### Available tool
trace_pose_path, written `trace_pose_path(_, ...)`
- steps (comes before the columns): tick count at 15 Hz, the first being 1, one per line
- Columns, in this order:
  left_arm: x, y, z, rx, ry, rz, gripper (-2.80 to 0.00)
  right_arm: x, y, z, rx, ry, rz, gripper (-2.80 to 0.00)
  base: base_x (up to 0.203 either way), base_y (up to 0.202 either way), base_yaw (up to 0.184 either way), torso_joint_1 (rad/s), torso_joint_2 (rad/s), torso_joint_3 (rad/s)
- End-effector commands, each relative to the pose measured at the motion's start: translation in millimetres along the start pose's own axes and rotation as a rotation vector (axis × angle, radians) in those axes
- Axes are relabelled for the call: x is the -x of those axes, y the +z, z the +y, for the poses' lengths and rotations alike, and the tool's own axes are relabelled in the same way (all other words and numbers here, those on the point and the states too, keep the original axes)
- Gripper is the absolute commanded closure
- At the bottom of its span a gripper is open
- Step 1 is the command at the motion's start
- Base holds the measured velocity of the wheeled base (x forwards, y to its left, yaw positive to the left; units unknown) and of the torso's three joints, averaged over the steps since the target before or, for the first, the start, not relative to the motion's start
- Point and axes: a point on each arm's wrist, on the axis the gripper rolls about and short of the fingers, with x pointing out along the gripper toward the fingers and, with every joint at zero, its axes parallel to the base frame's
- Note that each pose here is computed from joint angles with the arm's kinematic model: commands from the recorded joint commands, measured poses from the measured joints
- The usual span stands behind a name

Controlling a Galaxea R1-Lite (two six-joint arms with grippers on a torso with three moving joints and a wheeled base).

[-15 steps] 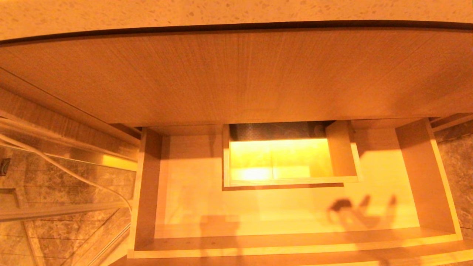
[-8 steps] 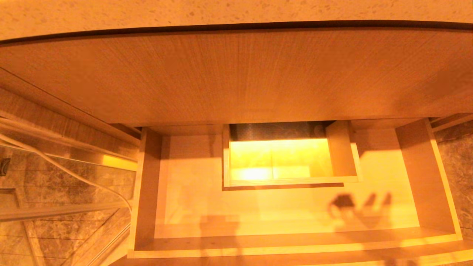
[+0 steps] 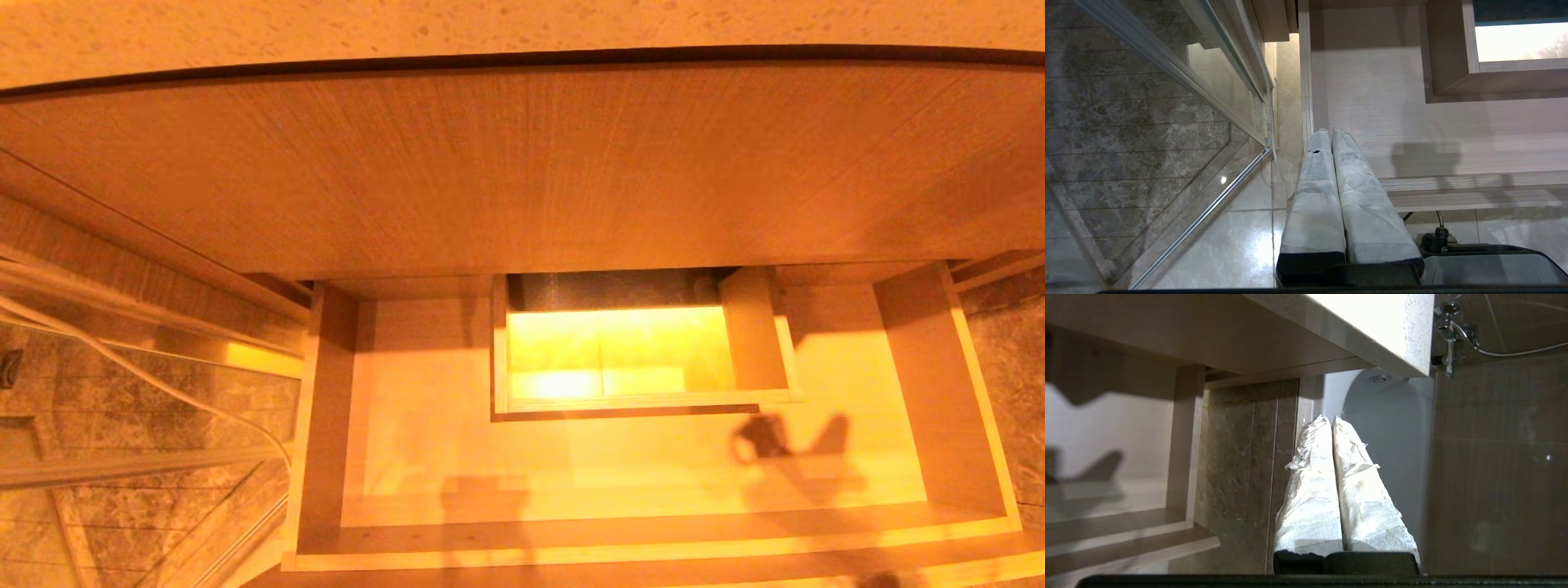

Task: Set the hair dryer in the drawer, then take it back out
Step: Pick up the hairdryer

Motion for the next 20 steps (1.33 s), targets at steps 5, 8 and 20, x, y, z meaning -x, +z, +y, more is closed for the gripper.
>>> trace_pose_path(5, 0.0, 0.0, 0.0, 0.001, 0.001, 0.0, 0.0, -29.7, 11.8, 3.3, -0.067, 0.014, -0.058, 0.0, 0.0, 0.0, 0.0, 0.0, 0.0, 0.0)
trace_pose_path(8, 0.0, 0.0, 0.0, 0.001, 0.001, 0.0, 0.0, -34.5, 12.1, 5.9, -0.082, 0.041, -0.069, 0.0, 0.0, 0.0, 0.0, 0.0, 0.0, 0.0)
trace_pose_path(20, 0.0, 0.0, 0.0, 0.001, 0.001, 0.0, 0.0, -49.8, 25.1, 7.1, -0.173, 0.098, -0.151, 0.0, 0.0, 0.0, 0.0, 0.0, 0.0, 0.0)
